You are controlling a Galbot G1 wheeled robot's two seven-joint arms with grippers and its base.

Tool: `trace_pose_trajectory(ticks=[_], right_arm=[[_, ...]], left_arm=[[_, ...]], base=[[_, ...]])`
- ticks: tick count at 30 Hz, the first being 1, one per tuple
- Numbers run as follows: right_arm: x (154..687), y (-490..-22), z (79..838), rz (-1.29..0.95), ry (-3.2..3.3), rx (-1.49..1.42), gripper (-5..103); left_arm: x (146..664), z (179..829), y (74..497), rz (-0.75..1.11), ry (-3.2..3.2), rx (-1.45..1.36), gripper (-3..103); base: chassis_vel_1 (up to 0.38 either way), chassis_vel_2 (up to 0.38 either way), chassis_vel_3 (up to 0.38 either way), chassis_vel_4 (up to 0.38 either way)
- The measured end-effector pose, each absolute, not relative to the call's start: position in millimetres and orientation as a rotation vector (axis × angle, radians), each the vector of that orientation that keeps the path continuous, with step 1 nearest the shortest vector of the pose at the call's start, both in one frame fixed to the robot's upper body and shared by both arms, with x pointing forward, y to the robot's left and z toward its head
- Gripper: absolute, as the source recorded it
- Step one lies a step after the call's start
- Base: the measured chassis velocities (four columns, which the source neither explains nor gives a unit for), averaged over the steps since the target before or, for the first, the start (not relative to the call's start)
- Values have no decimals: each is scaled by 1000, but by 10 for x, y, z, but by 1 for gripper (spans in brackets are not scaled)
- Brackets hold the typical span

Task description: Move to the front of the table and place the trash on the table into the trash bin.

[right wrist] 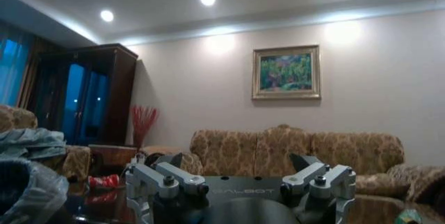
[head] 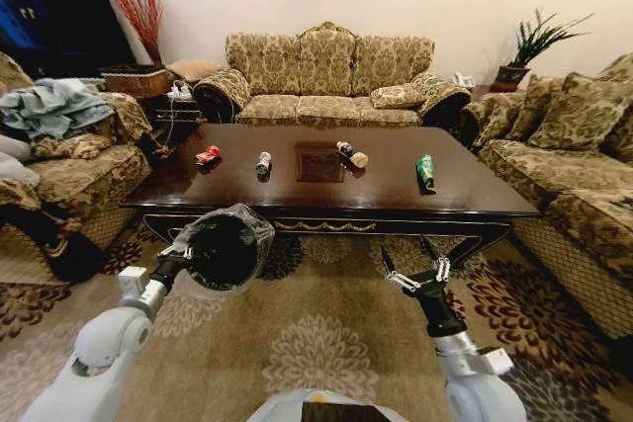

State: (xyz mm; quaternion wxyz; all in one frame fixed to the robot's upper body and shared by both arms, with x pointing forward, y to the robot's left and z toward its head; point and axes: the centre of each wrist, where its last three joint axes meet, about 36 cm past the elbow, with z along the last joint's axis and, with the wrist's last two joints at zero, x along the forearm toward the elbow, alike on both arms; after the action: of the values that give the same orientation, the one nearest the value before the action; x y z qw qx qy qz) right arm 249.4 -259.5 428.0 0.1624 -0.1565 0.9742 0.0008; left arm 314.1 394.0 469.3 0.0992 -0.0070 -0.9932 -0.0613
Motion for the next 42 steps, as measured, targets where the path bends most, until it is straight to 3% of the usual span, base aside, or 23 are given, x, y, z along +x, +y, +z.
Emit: trace_pose_trajectory(ticks=[12, 27, 42], right_arm=[[2490, -2602, 4240, -7, 2789, -456, 100], [2508, -2619, 4196, 0, 2775, -434, 100], [2508, -2634, 4202, -1, 2770, -420, 100]], left_arm=[[3143, 4696, 3918, -220, -2939, -21, 0], [3177, 4703, 3920, -185, -2964, -6, 0], [3171, 4708, 3925, -171, -2970, 4, 0]], base=[[20, -25, -25, 24], [176, -173, -174, 184], [-17, 17, 24, -17]])
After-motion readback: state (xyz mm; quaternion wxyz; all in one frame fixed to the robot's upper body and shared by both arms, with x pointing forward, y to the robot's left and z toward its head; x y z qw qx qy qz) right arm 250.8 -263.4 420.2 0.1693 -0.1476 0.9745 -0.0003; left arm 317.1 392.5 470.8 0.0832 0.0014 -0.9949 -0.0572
